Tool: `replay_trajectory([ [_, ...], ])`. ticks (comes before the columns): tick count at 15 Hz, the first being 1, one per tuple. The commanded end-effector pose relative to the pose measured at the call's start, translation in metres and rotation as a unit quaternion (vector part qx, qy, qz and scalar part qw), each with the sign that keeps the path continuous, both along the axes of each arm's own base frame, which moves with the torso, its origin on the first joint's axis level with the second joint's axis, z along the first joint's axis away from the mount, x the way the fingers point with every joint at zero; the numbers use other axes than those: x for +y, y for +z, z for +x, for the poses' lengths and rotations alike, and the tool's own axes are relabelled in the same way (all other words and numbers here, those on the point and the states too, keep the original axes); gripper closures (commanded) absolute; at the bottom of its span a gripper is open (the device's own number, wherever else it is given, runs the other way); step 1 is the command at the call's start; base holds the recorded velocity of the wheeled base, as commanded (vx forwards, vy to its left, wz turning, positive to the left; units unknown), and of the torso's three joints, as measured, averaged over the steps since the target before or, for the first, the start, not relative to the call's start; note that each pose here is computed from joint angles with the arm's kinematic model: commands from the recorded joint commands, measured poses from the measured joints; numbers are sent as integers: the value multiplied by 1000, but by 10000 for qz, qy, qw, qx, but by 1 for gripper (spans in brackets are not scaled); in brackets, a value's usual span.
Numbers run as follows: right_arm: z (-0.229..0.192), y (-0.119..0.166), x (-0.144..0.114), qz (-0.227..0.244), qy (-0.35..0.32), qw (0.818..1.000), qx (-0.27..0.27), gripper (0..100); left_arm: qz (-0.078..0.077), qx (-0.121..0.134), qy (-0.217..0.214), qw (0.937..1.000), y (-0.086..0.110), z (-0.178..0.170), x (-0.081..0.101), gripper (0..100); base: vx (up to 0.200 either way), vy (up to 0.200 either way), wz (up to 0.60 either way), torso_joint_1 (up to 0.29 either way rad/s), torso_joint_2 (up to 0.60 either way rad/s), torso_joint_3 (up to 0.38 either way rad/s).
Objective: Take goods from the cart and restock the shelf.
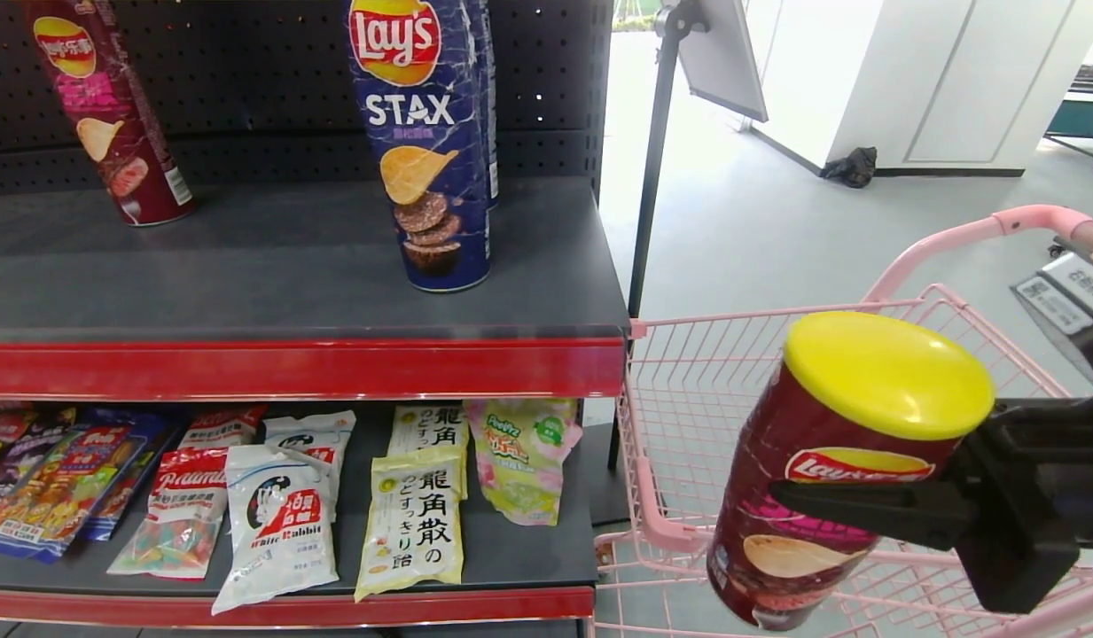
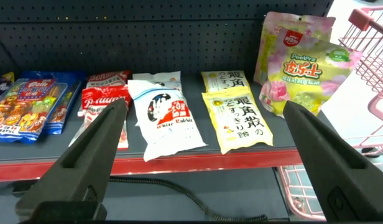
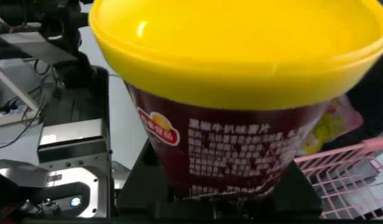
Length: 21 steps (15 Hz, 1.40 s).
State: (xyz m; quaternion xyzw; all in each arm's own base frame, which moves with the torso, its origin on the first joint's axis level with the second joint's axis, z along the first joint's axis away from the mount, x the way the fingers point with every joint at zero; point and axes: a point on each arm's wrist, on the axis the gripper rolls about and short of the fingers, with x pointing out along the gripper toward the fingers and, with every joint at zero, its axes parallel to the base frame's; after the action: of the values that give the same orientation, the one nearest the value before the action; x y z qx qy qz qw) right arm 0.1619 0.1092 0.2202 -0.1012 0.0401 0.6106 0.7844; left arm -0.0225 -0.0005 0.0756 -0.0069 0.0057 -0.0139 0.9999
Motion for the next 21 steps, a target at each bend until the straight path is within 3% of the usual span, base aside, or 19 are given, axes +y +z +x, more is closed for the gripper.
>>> replay_trajectory([
  [1,2,-4,8,-60,143,9999,71,100,-1,5,1,10000,0,0,0,0,0,0,0,0,0,0],
  [6,-3,-12,10,-140,249,9995,159,100,-1,13,1,10000,0,0,0,0,0,0,0,66,-199,-122],
  [21,-5,-5,6,-63,173,9998,18,100,-1,5,1,10000,0,0,0,0,0,0,0,217,-538,-321],
])
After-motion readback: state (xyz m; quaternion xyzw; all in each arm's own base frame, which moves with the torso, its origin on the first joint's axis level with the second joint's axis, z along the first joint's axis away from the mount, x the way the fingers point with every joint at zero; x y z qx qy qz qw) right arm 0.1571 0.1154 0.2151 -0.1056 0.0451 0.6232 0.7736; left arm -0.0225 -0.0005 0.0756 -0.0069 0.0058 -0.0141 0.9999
